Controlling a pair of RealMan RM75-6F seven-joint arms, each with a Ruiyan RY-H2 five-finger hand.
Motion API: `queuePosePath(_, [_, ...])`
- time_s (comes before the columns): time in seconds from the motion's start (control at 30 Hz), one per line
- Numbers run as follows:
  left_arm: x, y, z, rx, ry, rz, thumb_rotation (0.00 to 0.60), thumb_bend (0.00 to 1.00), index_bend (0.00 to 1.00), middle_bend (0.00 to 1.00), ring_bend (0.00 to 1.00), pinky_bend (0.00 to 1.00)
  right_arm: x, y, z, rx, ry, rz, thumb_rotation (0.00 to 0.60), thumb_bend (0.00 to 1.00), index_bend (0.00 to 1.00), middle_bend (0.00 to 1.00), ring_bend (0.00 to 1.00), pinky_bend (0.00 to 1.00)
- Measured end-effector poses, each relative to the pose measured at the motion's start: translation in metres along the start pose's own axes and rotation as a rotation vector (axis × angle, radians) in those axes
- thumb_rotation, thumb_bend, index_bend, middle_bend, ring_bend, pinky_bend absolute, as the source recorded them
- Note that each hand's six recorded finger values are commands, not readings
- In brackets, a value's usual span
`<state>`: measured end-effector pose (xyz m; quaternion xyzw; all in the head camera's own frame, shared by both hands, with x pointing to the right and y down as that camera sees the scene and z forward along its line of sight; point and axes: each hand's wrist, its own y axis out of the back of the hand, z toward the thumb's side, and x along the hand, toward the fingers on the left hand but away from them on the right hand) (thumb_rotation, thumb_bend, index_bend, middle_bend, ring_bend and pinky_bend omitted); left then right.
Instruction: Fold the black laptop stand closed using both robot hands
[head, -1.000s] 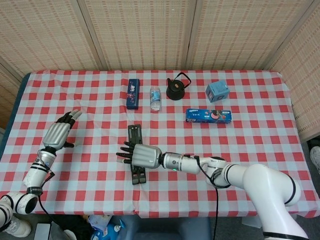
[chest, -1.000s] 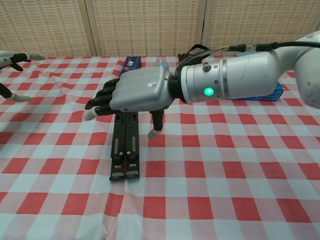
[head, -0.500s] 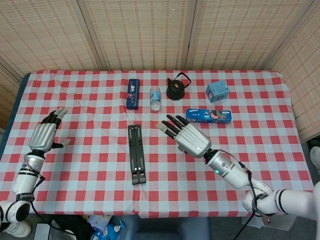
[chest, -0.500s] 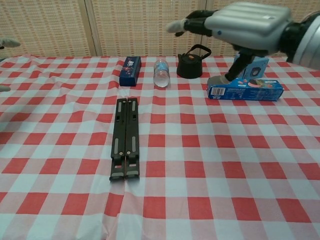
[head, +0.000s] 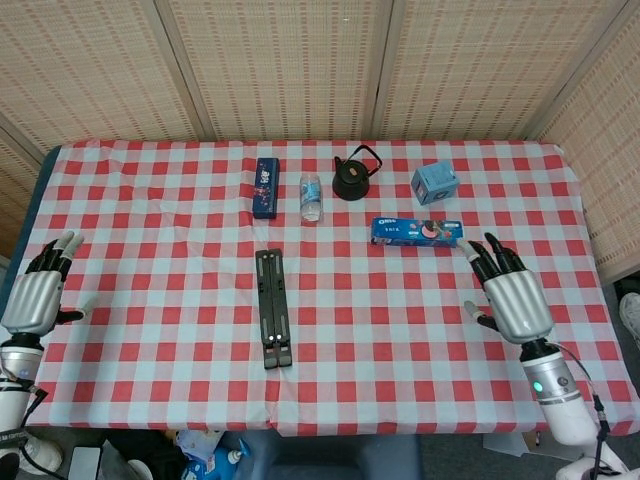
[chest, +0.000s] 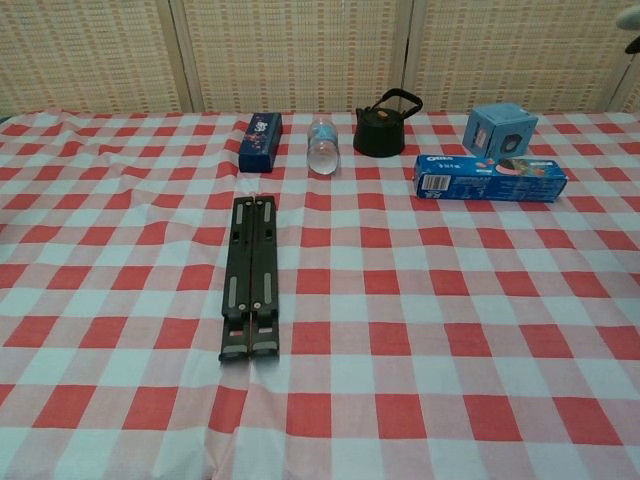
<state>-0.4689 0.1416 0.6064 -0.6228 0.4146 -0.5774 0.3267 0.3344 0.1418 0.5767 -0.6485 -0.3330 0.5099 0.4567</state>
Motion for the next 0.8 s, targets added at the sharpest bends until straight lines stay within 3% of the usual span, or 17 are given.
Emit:
queuePosePath(0.13, [-0.019, 0.003, -0.005, -0.008, 0.013, 0.001, 0.600, 0.22, 0.00, 0.00, 0.00, 0.15, 0.030, -0.004, -0.019, -0.030, -0.078, 0.022, 0.600, 0.20, 0.00, 0.15, 0.01, 0.19])
queuePosePath(0.33, [-0.041, 0.009, -0.008, -0.014, 0.020, 0.026, 0.600, 0.22, 0.00, 0.00, 0.00, 0.15, 0.061, -0.010, -0.030, -0.080, -0.135, 0.029, 0.600, 0.20, 0.01, 0.15, 0.00, 0.19])
queuePosePath(0.57, [-0.065, 0.011, -0.016, 0.008, 0.066, 0.035, 0.600, 0.22, 0.00, 0.00, 0.00, 0.15, 0.085, -0.011, -0.041, -0.127, -0.217, 0.037, 0.600, 0.20, 0.01, 0.15, 0.01, 0.19])
queuePosePath(0.8, [-0.082, 0.004, -0.019, 0.012, 0.077, -0.004, 0.600, 0.22, 0.00, 0.00, 0.00, 0.15, 0.095, -0.012, -0.050, -0.147, -0.256, 0.051, 0.600, 0.20, 0.01, 0.15, 0.01, 0.19])
